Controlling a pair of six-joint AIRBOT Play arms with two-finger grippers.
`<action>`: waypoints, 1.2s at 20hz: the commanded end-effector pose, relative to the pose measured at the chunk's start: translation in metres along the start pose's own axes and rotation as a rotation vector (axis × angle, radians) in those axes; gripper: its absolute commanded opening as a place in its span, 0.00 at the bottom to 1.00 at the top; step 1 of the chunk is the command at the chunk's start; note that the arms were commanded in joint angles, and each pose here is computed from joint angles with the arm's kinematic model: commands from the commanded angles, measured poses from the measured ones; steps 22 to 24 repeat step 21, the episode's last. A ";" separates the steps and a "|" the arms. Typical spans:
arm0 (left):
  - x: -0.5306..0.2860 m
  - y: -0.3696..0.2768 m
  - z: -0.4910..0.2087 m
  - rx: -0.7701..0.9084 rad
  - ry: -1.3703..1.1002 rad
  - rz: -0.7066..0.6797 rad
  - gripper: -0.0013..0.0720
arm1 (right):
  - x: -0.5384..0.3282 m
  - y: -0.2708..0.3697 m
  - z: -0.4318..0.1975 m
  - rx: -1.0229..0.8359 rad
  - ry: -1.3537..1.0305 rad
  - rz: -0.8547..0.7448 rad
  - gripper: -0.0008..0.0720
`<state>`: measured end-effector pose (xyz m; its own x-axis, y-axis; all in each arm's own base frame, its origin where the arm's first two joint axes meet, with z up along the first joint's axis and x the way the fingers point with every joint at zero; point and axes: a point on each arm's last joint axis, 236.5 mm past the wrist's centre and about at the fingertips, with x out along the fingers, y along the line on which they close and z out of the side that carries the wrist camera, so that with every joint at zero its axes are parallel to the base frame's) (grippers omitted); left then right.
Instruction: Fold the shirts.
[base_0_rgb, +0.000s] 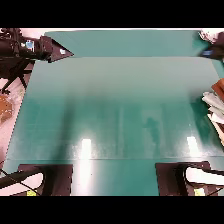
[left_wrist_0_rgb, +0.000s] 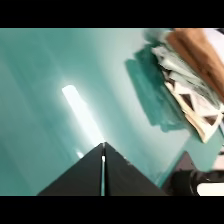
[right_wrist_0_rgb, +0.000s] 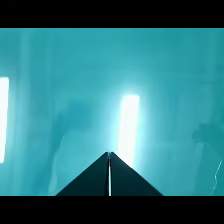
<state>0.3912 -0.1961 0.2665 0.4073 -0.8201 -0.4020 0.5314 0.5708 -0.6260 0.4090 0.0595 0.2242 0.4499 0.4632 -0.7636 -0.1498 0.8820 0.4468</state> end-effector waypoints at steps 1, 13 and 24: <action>-0.002 -0.015 -0.008 0.002 0.036 -0.052 0.05 | 0.063 0.097 -0.024 -0.266 0.104 0.129 0.04; -0.003 -0.028 -0.004 -0.012 0.020 -0.108 0.05 | 0.074 0.142 -0.026 -0.368 0.124 0.191 0.04; -0.003 -0.028 -0.004 -0.012 0.020 -0.109 0.05 | 0.074 0.142 -0.026 -0.368 0.124 0.191 0.04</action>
